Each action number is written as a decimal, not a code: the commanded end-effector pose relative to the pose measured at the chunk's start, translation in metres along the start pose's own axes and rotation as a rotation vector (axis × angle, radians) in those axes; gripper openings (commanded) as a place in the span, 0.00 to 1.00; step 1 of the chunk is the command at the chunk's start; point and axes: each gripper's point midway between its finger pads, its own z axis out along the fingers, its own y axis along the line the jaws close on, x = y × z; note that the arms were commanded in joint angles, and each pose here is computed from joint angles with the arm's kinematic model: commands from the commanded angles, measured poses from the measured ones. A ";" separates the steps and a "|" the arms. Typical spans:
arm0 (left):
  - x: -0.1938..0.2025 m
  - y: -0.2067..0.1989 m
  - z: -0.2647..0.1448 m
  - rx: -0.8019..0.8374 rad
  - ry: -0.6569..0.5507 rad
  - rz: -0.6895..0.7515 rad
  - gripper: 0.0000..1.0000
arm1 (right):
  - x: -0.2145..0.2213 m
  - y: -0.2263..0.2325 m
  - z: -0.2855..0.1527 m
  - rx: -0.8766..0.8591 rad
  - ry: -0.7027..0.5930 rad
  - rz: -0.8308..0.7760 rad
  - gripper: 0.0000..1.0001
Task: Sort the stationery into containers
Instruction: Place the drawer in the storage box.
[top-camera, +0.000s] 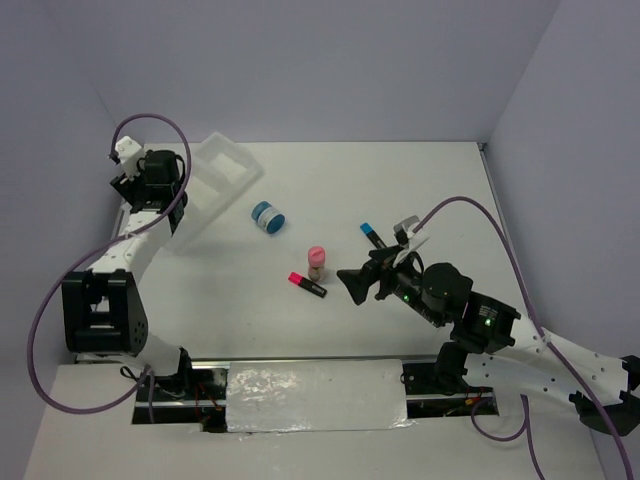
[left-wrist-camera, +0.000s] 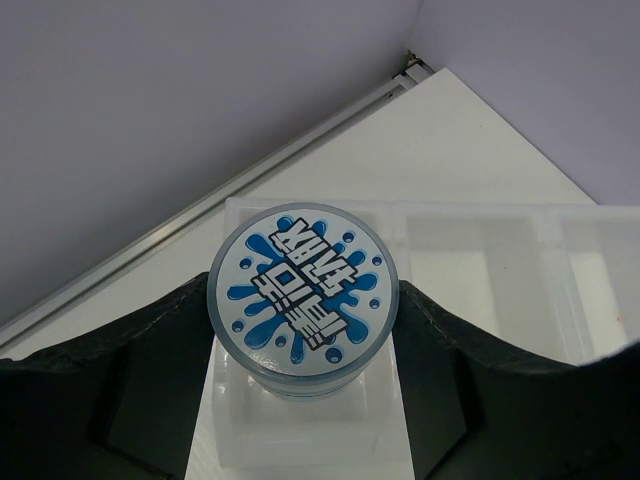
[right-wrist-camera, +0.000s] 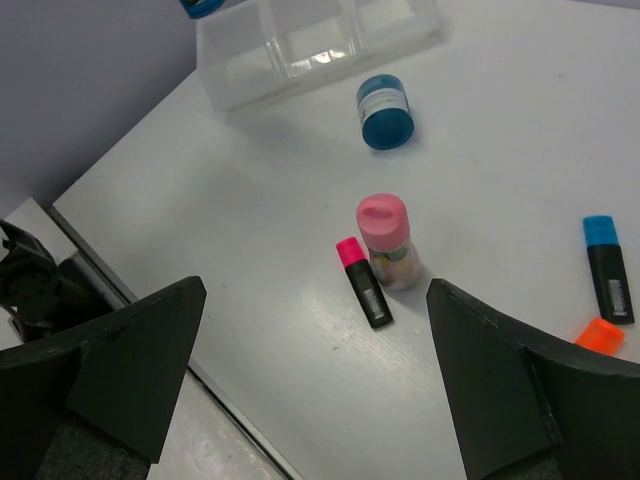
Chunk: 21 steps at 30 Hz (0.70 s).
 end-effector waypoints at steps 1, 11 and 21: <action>-0.035 -0.022 0.017 0.036 -0.112 -0.094 0.19 | -0.003 0.009 -0.002 -0.052 -0.019 0.010 1.00; 0.013 -0.019 0.049 -0.023 -0.073 -0.078 0.29 | 0.004 0.012 0.001 -0.073 0.004 -0.030 1.00; 0.034 -0.010 0.073 -0.027 -0.039 -0.104 0.38 | 0.004 0.016 0.003 -0.093 0.022 -0.068 1.00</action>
